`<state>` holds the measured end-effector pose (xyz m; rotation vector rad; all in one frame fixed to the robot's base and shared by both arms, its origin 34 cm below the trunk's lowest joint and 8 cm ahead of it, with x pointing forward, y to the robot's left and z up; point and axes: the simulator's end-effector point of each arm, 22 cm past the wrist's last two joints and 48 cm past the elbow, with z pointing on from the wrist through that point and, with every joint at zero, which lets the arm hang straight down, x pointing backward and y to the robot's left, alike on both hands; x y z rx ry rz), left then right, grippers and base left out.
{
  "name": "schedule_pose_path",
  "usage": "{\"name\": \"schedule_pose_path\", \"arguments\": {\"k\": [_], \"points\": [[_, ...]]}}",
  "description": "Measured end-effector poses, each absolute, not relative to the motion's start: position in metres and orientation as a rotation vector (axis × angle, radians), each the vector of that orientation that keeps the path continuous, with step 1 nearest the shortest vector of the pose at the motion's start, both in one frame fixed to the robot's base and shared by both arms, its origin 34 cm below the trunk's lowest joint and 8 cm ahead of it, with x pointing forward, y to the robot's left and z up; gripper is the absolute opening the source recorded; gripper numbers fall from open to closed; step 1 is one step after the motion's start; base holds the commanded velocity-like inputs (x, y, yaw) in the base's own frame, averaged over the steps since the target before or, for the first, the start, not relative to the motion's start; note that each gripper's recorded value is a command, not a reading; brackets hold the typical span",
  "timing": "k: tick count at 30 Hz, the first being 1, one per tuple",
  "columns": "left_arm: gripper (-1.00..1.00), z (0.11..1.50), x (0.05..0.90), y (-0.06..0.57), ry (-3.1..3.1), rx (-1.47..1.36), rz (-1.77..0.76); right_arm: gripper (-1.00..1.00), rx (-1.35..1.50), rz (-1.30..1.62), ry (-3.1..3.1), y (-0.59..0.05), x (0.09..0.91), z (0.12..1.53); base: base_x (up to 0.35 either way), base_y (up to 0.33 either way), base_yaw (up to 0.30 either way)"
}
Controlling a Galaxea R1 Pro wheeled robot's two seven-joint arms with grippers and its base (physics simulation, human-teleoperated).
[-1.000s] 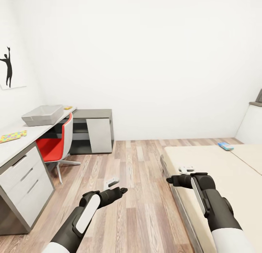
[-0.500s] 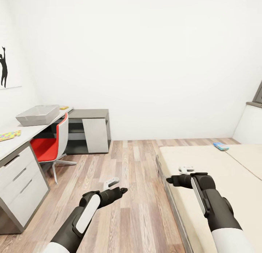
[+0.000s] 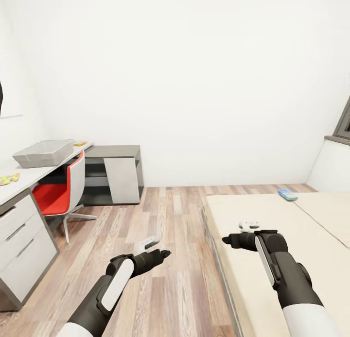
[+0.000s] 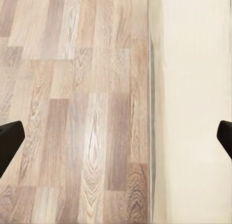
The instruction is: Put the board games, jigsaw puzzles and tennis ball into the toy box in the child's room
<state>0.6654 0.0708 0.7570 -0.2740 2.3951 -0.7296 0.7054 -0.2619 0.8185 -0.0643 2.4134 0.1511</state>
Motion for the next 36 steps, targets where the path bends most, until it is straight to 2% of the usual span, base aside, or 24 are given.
{"name": "schedule_pose_path", "arguments": {"k": [36], "points": [[1.00, 0.7569, 0.6653, 0.0708, 2.395, -0.274, -0.730, 1.00, -0.065, 0.151, 2.413, -0.2619, 0.7054, 0.8185, 0.000, -0.204, 0.000]]}}
